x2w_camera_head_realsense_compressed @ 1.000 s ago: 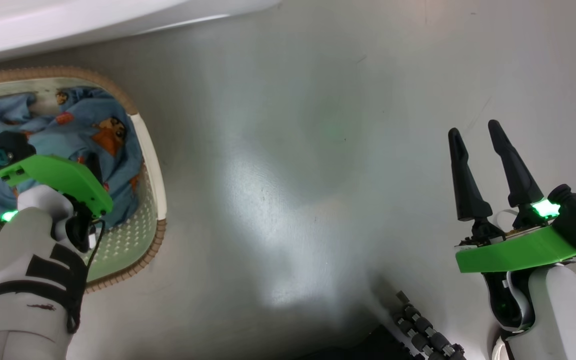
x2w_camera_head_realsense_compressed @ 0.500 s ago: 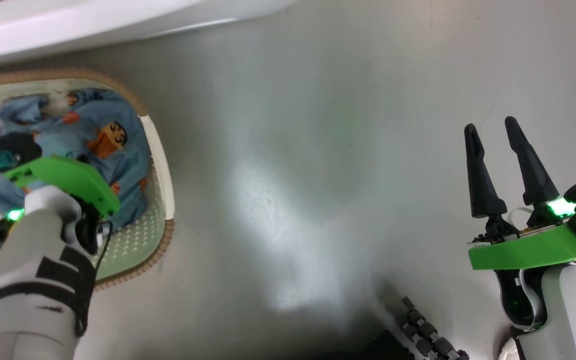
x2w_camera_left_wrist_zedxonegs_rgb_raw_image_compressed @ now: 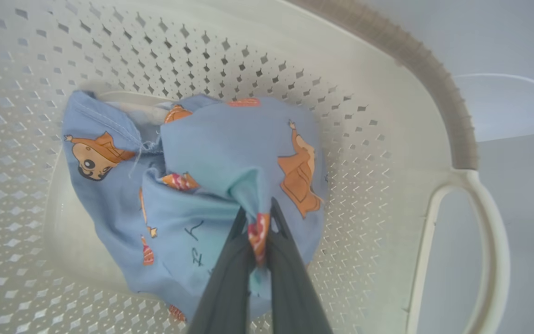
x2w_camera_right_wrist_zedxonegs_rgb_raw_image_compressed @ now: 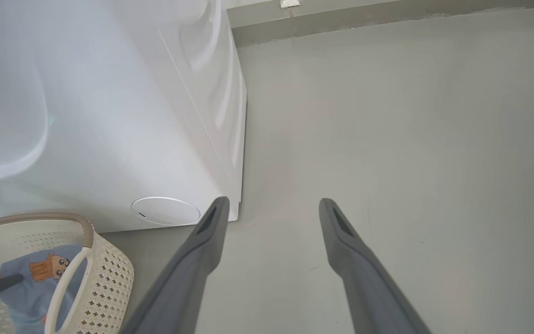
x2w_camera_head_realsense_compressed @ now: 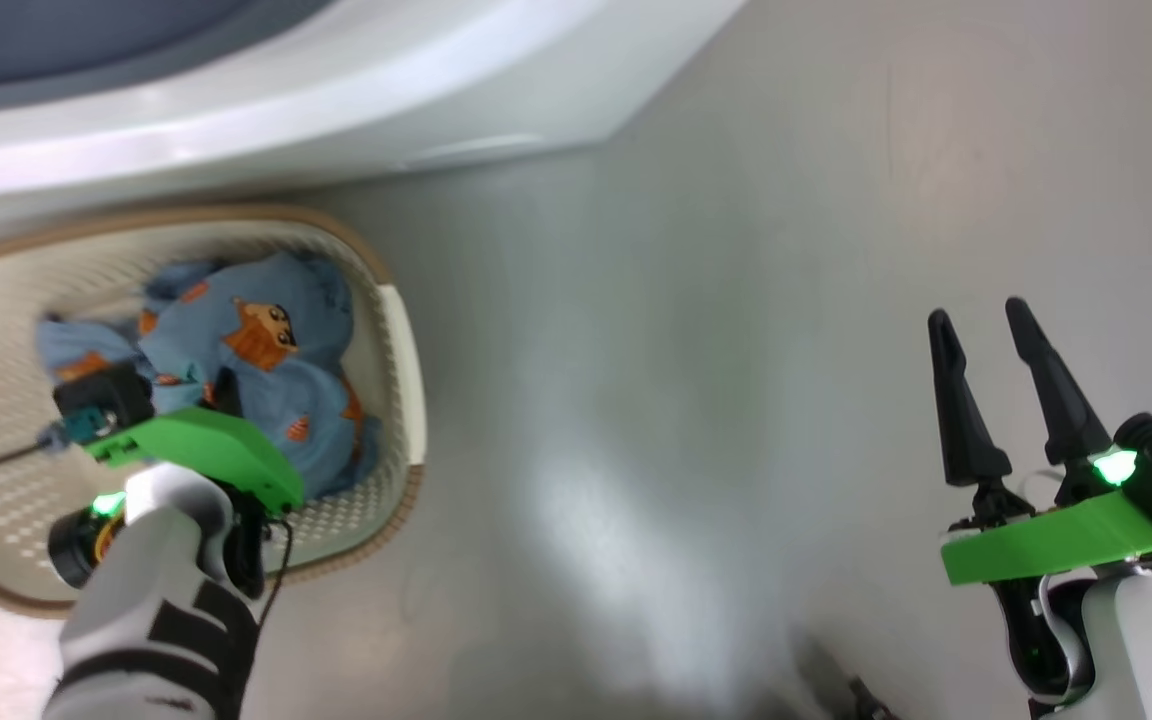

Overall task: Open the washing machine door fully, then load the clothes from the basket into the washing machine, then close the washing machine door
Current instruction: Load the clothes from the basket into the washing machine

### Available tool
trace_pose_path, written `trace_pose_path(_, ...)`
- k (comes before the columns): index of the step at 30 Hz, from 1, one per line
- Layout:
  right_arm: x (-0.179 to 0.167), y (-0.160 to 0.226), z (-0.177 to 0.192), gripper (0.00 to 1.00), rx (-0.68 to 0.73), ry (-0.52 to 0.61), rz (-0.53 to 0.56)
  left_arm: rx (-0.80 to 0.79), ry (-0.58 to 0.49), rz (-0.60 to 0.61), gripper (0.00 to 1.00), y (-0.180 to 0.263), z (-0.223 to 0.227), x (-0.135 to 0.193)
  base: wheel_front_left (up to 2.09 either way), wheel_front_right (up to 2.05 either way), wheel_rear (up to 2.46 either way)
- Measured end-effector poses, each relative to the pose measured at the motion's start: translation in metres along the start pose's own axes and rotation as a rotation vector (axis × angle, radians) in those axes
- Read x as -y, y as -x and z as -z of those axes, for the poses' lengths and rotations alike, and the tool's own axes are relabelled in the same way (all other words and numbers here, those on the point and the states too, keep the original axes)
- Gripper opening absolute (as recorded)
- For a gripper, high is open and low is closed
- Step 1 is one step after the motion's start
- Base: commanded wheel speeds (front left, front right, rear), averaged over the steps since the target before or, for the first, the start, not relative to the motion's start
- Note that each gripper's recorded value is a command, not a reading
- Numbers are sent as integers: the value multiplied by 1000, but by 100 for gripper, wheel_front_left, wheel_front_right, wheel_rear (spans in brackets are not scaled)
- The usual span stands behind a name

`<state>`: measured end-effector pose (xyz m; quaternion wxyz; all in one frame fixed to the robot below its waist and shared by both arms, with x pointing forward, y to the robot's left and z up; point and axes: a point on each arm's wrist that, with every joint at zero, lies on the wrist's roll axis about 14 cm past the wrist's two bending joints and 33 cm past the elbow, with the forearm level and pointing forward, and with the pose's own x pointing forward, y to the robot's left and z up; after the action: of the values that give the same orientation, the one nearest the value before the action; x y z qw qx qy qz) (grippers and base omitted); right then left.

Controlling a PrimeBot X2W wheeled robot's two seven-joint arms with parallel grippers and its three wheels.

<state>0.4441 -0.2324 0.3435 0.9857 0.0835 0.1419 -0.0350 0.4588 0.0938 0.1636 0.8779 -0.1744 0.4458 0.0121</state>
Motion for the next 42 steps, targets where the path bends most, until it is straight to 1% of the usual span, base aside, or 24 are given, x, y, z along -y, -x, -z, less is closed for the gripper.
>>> trace_pose_path(5,-13,8,-16,100,37,-16,-33,122,-7,26,0,31,-30,4,0,0,0)
trace_pose_path(10,-23,23,-32,100,69,-26,-59,205,-11,27,0,71,-38,-1,0,0,0)
trace_pose_path(11,-27,32,-37,100,79,-24,-68,246,-17,24,0,88,-43,-4,0,0,0)
trace_pose_path(13,-31,39,-44,100,93,-18,-80,290,-28,17,0,105,-49,-6,0,0,0)
trace_pose_path(16,-36,52,-51,100,112,-21,-93,353,-11,4,0,131,-56,-13,0,0,0)
trace_pose_path(22,-47,81,-60,100,137,-33,-117,464,-6,15,0,182,-60,-9,0,0,0)
trace_pose_path(26,-51,101,-64,100,154,-11,-132,536,-14,28,0,214,-61,-2,0,0,0)
trace_pose_path(32,-56,128,-74,100,202,5,-148,656,-32,9,0,261,-65,-5,0,0,0)
trace_pose_path(37,-55,147,-83,100,247,11,-144,729,-58,8,0,292,-62,-8,0,0,0)
trace_pose_path(42,-54,160,-91,100,288,17,-145,821,-65,22,0,319,-70,-7,0,0,0)
